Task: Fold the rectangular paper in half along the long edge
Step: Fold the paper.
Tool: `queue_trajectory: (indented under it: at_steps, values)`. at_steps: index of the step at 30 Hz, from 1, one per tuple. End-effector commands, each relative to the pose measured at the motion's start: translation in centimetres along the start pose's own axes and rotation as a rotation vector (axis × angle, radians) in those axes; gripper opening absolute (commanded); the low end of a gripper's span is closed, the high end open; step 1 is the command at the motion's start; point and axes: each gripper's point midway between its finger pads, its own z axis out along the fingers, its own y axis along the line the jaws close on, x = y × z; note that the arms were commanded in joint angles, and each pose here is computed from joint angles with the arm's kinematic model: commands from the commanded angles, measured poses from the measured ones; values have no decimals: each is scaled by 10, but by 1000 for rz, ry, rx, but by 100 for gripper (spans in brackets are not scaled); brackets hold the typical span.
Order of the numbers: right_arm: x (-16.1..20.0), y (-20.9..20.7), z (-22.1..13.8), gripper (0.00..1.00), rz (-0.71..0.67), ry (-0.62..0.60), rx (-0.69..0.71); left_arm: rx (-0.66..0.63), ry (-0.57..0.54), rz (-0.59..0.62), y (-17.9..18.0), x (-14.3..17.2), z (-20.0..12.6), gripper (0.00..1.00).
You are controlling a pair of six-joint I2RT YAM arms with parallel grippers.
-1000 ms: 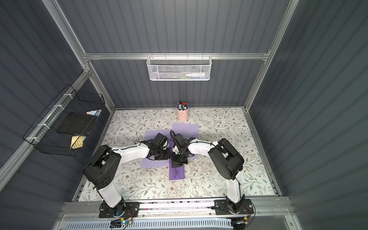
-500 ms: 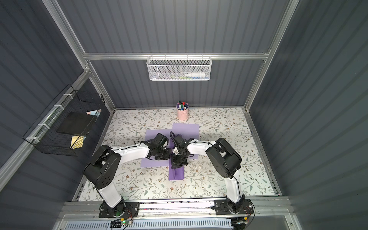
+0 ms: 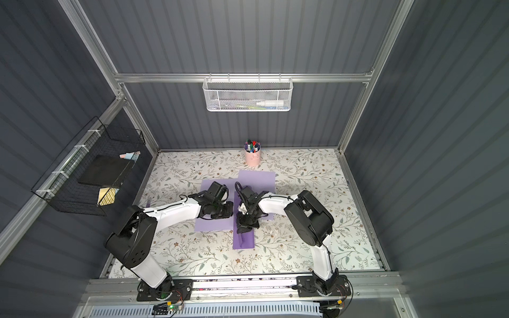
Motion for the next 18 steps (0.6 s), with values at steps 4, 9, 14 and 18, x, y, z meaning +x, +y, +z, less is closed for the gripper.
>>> queue_trajectory:
  at_steps: [4, 9, 14, 18]
  values:
    - [5, -10, 9, 0, 22, 23, 34, 25, 62, 0, 4, 17, 11, 0]
    - [4, -8, 3, 0, 4, 11, 48, 17, 95, -10, 10, 25, 23, 0]
    - [5, -9, 5, 0, 11, 19, 50, 12, 114, -17, 14, 31, 27, 0]
    - [5, -7, 4, 0, 6, 16, 48, 5, 122, -17, 16, 34, 28, 0]
